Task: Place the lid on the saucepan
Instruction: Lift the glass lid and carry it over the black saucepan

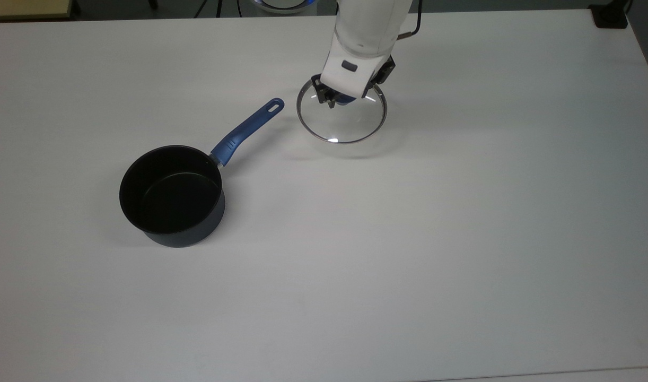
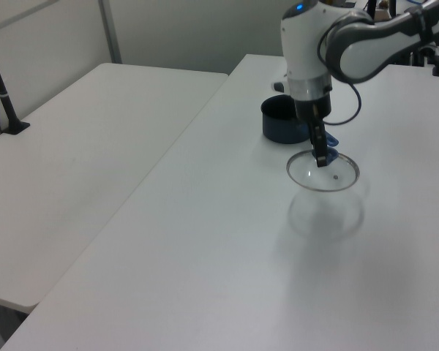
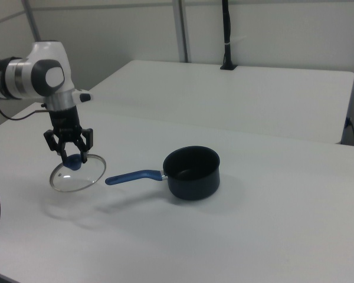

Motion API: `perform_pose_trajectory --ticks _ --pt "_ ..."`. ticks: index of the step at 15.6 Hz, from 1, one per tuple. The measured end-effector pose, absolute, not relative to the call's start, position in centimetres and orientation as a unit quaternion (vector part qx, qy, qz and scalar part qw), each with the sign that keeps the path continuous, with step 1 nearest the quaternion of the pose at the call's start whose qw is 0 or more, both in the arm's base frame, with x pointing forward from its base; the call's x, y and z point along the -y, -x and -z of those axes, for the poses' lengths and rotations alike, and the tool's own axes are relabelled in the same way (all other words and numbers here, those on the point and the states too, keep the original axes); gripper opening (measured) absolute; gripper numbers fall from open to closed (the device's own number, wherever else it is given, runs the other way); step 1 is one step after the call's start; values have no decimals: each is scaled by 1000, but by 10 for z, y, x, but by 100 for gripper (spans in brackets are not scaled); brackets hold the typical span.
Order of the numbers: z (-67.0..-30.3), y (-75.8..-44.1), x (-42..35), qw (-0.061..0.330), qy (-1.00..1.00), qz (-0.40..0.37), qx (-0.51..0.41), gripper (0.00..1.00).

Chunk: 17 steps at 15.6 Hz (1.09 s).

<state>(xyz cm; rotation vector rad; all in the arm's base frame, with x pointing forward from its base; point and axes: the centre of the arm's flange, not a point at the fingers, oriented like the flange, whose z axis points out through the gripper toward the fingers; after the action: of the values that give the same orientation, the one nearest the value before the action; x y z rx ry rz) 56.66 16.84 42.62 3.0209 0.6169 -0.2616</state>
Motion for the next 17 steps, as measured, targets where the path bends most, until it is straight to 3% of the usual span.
perform_pose_trajectory --ticks 9,17 --pt "-478 -597 -117 20 -989 45 -137 61" --pt "-475 -642 -19 28 -996 33 -76 61"
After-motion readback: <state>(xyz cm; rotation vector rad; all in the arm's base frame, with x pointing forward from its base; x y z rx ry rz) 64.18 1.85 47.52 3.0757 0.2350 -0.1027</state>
